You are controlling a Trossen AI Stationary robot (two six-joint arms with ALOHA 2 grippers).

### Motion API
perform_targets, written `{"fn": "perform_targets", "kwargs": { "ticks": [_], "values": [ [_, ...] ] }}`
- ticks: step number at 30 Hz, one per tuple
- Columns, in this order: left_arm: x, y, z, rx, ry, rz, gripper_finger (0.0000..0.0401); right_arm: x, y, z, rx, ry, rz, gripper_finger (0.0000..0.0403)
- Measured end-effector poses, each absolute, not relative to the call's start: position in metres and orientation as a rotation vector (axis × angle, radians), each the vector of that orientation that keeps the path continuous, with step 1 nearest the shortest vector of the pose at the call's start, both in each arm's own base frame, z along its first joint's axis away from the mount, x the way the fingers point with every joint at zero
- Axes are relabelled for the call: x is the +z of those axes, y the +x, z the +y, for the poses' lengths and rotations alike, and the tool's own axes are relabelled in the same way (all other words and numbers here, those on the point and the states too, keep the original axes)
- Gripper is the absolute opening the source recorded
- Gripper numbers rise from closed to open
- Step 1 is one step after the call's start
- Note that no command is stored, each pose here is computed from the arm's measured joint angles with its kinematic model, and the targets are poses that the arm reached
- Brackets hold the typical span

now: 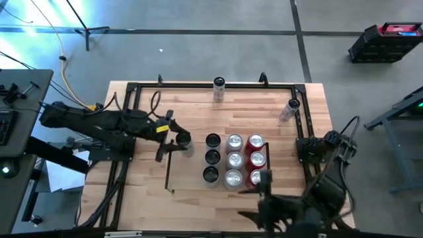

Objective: Place canned beverage on shelf
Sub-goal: Put the bottom white-pink soda can on the shelf

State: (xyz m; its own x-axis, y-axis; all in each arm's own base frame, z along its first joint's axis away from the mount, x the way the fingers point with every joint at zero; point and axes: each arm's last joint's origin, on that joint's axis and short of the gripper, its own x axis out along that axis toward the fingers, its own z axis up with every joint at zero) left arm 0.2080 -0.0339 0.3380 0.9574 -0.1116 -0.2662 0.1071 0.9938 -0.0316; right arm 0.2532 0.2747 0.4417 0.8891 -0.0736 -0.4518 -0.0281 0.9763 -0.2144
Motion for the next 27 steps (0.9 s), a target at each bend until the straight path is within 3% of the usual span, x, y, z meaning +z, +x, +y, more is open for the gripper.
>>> {"fn": "perform_targets", "kwargs": {
  "ticks": [6, 15, 27],
  "values": [
    [0.315, 0.216, -0.021, -0.099, -0.064, 0.283, 0.0241, 0.450, 0.266, 0.247, -0.037, -0.167, 0.504, 0.0236],
    [0.314, 0.215, -0.023, -0.108, -0.076, 0.262, 0.0241, 0.468, 0.261, 0.224, -0.048, -0.119, 0.481, 0.0236],
    [0.313, 0.214, -0.035, -0.037, -0.044, 0.257, 0.0259, 0.462, 0.261, 0.216, -0.101, -0.118, 0.540, 0.0236]
  ]
}}
